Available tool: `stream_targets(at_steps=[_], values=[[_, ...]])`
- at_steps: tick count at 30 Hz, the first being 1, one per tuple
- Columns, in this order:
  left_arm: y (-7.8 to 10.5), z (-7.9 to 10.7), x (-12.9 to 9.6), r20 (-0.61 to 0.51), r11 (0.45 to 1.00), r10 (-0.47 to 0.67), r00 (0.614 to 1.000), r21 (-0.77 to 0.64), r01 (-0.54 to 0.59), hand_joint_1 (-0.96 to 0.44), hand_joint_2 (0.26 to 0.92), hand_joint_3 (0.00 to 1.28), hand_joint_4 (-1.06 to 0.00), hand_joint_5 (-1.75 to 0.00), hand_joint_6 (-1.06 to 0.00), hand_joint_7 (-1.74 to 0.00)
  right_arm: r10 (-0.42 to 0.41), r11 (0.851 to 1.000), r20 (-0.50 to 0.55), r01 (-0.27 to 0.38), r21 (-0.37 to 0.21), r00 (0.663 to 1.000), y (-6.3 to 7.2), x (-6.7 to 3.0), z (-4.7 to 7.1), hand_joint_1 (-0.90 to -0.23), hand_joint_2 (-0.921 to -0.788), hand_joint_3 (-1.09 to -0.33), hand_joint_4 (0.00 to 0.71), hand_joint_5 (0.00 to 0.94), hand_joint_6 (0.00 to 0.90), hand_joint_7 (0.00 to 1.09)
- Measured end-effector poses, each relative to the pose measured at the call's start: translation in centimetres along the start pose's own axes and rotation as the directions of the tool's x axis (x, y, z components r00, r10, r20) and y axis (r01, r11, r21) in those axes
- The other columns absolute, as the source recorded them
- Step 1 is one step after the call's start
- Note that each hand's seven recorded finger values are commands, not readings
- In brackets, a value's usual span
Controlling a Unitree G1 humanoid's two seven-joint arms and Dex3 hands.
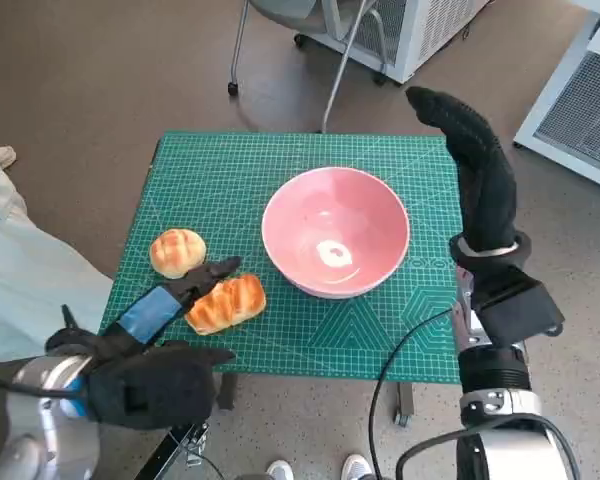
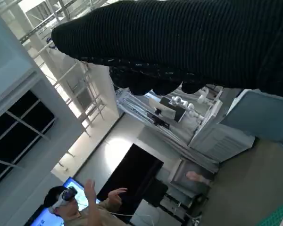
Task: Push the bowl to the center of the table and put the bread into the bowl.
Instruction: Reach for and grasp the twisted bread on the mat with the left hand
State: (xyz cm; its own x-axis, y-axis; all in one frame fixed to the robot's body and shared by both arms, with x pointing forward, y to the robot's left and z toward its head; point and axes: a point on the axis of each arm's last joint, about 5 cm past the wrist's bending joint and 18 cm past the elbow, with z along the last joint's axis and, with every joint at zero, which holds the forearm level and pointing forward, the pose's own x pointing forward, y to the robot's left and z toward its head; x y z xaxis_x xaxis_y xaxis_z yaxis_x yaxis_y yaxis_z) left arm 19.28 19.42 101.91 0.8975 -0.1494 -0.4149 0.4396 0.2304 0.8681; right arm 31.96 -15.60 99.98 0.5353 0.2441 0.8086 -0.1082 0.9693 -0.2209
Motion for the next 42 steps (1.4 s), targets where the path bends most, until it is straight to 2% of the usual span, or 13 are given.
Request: stream_targets(at_steps=[13,19,23,24,25,26,27,28,29,31,34,40,42], values=[[-1.4,-0.2,2.3,-0.059,1.000,-0.007,0.998,0.006,0.007,-0.31,0.802,0.01,-0.26,-0.02,-0.35,-0.02,-0.015,1.000,-0.005,0.015,0.016,1.000,-0.1,-0.30,-0.1,-0.467,-0.921,-0.628,0.455,0.000,0.142,0.93],[-2.1,-0.5,3.5,-0.067,0.998,0.046,0.997,0.036,-0.044,-0.23,0.825,0.01,-0.38,-0.06,-0.45,-0.06,-0.019,1.000,-0.010,0.020,0.020,1.000,-0.1,-0.49,-0.1,-0.458,-0.921,-0.635,0.454,0.000,0.141,0.93],[-2.5,-0.9,4.3,-0.071,0.993,0.093,0.993,0.073,-0.088,-0.13,0.847,0.01,-0.56,-0.12,-0.57,-0.11,-0.018,1.000,-0.007,0.018,0.023,1.000,0.0,-0.46,-0.1,-0.454,-0.919,-0.642,0.453,0.000,0.140,0.93],[-2.6,-1.0,4.5,-0.072,0.992,0.103,0.992,0.085,-0.097,-0.03,0.861,0.03,-0.58,-0.35,-0.60,-0.13,-0.018,1.000,-0.007,0.019,0.023,1.000,0.0,-0.46,-0.1,-0.453,-0.918,-0.643,0.453,0.000,0.140,0.93],[-2.7,-1.1,4.7,-0.070,0.989,0.117,0.991,0.100,-0.109,0.11,0.883,0.07,-0.59,-0.69,-0.64,-0.17,-0.019,1.000,-0.006,0.019,0.024,1.000,0.0,-0.46,-0.1,-0.453,-0.917,-0.645,0.453,0.000,0.140,0.93],[-2.8,-1.2,4.9,-0.067,0.986,0.127,0.990,0.113,-0.119,0.20,0.882,0.12,-0.59,-0.93,-0.66,-0.28,-0.019,0.999,-0.006,0.020,0.025,1.000,0.0,-0.47,0.0,-0.453,-0.916,-0.647,0.453,0.000,0.140,0.93],[-3.0,-1.3,5.1,-0.060,0.983,0.141,0.988,0.126,-0.133,0.26,0.874,0.17,-0.59,-1.09,-0.67,-0.37,-0.020,0.999,-0.006,0.020,0.026,1.000,0.0,-0.47,-0.1,-0.454,-0.915,-0.648,0.453,0.000,0.141,0.93],[-3.1,-1.5,5.3,-0.057,0.980,0.154,0.986,0.139,-0.145,0.21,0.836,0.26,-0.58,-1.14,-0.65,-0.56,-0.020,0.999,-0.006,0.021,0.027,1.000,0.0,-0.49,-0.1,-0.454,-0.915,-0.649,0.453,0.000,0.141,0.93],[-3.2,-1.7,5.4,-0.051,0.976,0.166,0.985,0.149,-0.157,0.14,0.753,0.44,-0.55,-1.27,-0.60,-0.88,-0.020,0.999,-0.007,0.020,0.027,1.000,0.0,-0.50,-0.1,-0.456,-0.915,-0.649,0.453,0.000,0.141,0.93],[-3.3,-1.9,5.6,-0.036,0.970,0.188,0.982,0.167,-0.179,0.06,0.609,0.71,-0.55,-1.40,-0.57,-1.23,-0.021,0.999,-0.009,0.021,0.028,1.000,0.0,-0.53,-0.1,-0.459,-0.915,-0.649,0.454,0.001,0.141,0.93],[-3.5,-2.1,5.9,-0.013,0.960,0.213,0.977,0.188,-0.207,0.02,0.538,0.81,-0.61,-1.51,-0.61,-1.20,-0.021,0.999,-0.010,0.021,0.030,1.000,0.0,-0.56,-0.1,-0.461,-0.916,-0.647,0.453,0.000,0.140,0.93],[-3.3,-2.5,6.4,0.012,0.945,0.242,0.970,0.222,-0.239,0.01,0.523,0.80,-0.68,-1.46,-0.62,-1.21,-0.023,0.999,-0.011,0.023,0.035,1.000,0.0,-0.60,-0.1,-0.463,-0.919,-0.643,0.453,0.000,0.139,0.93],[-3.1,-2.7,6.4,0.010,0.944,0.247,0.969,0.225,-0.243,0.00,0.540,0.76,-0.70,-1.41,-0.63,-1.21,-0.023,0.999,-0.011,0.023,0.037,1.000,0.0,-0.61,-0.1,-0.465,-0.920,-0.640,0.453,0.000,0.139,0.93]])
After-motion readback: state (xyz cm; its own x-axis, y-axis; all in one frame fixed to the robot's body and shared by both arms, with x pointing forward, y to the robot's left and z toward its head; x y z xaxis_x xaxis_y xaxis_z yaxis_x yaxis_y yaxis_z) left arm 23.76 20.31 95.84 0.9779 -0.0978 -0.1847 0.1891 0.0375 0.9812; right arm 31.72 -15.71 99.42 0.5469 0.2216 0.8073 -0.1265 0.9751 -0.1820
